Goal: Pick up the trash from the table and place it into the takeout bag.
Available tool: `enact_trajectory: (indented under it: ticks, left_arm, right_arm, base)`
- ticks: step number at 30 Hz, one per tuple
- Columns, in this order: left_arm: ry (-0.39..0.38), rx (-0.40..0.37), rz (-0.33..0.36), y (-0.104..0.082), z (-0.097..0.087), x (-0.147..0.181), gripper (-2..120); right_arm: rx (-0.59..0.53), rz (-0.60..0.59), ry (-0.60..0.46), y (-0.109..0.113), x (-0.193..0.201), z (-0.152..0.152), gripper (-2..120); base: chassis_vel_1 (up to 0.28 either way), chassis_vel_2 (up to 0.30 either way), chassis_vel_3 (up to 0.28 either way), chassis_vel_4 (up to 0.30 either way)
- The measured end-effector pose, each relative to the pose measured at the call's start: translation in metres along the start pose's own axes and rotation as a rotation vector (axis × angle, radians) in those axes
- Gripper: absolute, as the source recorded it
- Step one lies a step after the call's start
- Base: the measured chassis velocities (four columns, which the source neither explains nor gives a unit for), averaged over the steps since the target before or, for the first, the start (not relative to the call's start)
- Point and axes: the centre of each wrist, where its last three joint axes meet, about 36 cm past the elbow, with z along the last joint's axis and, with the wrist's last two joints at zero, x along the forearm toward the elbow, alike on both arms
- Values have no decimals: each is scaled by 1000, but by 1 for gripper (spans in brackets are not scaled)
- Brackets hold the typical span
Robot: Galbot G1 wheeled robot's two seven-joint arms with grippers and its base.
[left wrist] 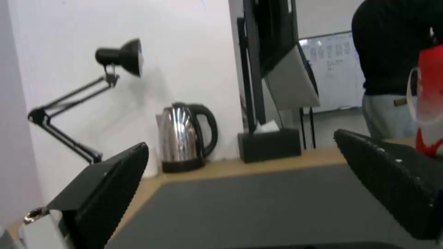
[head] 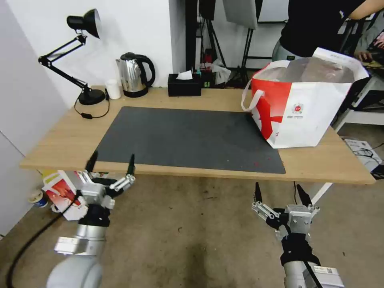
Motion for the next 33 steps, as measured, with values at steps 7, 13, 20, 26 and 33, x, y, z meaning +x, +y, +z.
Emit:
enact_trajectory:
  ticks: [7, 13, 20, 26, 33]
  left_arm:
    - [46, 4, -17, -4, 15, 6, 100]
    - [97, 19, -30, -5, 18, 14, 100]
    - [150, 36, -34, -9, 19, 22, 100]
    - [180, 41, -43, -9, 20, 26, 100]
    - [205, 47, -54, -10, 21, 29, 100]
  right_arm:
    - [0, 0, 0, 0, 0, 0, 100]
    - [0, 0, 0, 0, 0, 0, 100]
    - [0, 0, 0, 0, 0, 0, 100]
    - [0, 0, 0, 0, 0, 0, 100]
    - [0, 0, 0, 0, 0, 0, 100]
  base:
    - [0, 0, 0, 0]
    - [0, 0, 0, 0]
    - [0, 0, 0, 0]
    - [0, 0, 0, 0]
    - [0, 0, 0, 0]
